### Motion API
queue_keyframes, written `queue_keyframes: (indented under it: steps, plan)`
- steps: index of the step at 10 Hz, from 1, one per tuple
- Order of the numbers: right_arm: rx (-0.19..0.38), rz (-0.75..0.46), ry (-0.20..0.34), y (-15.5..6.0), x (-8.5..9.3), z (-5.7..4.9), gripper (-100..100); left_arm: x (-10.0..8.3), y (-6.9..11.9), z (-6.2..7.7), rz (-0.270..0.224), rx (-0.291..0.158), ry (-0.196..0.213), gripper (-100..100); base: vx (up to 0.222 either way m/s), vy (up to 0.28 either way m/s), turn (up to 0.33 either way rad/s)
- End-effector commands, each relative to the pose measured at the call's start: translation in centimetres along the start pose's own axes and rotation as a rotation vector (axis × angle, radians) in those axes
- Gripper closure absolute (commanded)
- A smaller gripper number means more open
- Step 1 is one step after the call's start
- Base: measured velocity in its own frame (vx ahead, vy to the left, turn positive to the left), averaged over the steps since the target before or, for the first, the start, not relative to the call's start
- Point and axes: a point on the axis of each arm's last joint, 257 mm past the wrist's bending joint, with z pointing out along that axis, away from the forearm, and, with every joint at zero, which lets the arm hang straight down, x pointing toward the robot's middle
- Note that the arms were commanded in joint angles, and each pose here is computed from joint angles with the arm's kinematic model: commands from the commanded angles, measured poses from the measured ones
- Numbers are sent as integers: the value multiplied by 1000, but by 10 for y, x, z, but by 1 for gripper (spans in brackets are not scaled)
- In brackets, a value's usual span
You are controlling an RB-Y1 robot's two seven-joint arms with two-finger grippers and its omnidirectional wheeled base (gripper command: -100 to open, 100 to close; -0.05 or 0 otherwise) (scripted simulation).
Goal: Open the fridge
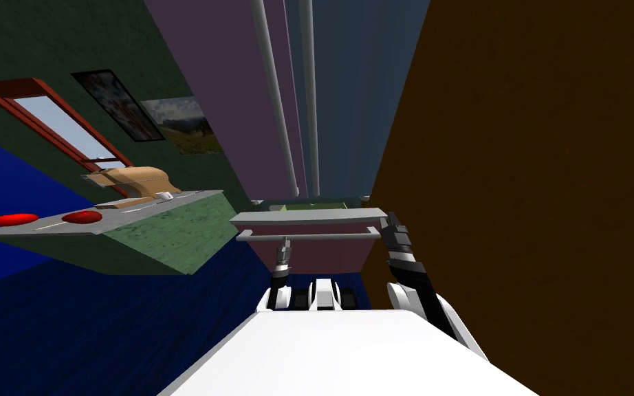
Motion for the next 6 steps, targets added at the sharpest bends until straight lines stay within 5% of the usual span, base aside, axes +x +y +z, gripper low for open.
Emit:
queue_keyframes:
  steps: [1, 6]
  plan:
    - [0, 0, 0, 0, 0, 0, 0, 2, 4, -6, -6, -18, 4, 100, -222, 24, 12]
    - [0, 0, 0, 0, 0, 0, 0, 5, 3, -8, -11, -18, 13, 100, -166, -5, 22]
